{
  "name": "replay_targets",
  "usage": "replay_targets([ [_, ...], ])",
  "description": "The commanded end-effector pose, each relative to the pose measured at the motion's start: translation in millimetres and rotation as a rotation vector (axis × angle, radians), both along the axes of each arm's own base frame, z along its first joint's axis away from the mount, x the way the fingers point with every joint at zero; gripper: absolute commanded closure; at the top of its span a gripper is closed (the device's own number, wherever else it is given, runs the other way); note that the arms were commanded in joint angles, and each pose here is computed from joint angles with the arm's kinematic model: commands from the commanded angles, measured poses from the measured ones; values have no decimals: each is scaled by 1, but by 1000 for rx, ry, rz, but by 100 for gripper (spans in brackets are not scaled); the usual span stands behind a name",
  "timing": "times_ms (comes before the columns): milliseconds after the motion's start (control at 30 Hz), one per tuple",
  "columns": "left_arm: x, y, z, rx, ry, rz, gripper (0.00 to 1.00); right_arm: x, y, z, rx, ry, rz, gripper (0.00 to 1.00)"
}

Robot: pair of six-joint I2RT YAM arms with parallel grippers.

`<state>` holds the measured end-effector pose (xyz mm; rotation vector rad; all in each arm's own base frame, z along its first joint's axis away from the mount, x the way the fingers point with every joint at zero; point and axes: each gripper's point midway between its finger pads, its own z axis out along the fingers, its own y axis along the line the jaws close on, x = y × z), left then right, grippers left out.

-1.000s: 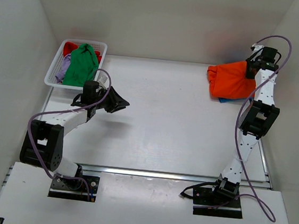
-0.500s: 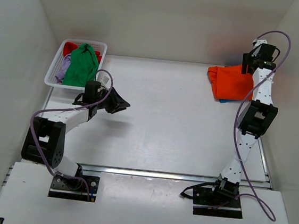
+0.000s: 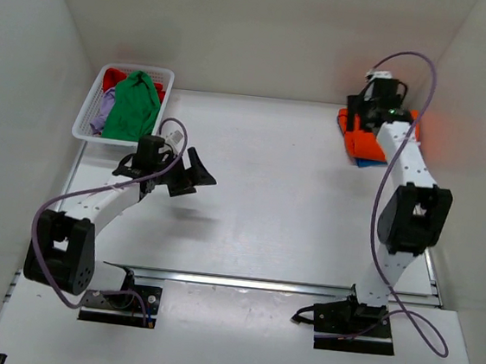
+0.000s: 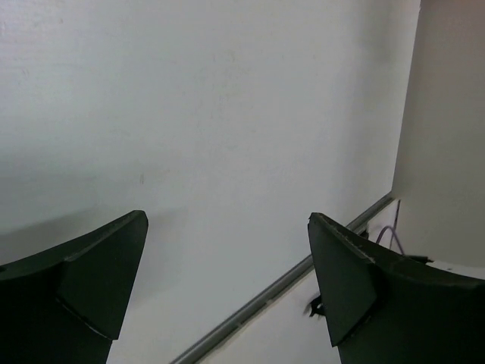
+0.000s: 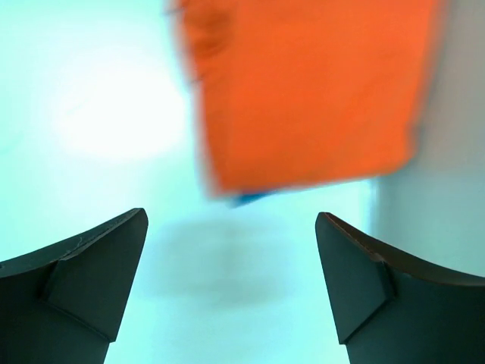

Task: Fold and stack the t-shirts
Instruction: Put the neatly folded tshirt into the corner of the board with the right arm

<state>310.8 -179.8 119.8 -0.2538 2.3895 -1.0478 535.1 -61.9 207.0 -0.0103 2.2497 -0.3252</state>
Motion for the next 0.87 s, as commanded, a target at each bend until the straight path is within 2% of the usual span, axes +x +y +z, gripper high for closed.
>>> replay_targets([
  [0,-36,6,0,89,7,-89,1,-61,69,-6,39,14,68,10],
  [33,-46,7,1,117,11,-113,2,-77,86,11,67,-35,108,9],
  [67,-54,12,3,133,5,-117,2,-97,95,-18,95,24,125,9],
  [133,-67,15,5,154,-14,-135,1,-145,107,-33,161,39,146,10],
  [167,-72,18,10,160,-42,-134,1,-154,111,-34,189,37,155,10],
  [333,-96,32,17,172,-134,-105,1,-231,95,-48,249,36,144,10],
  [500,-106,33,17,180,-156,-109,1,-268,62,-64,255,38,76,11],
  [833,-114,62,-7,386,-56,-93,1,-306,51,-97,235,159,53,12],
])
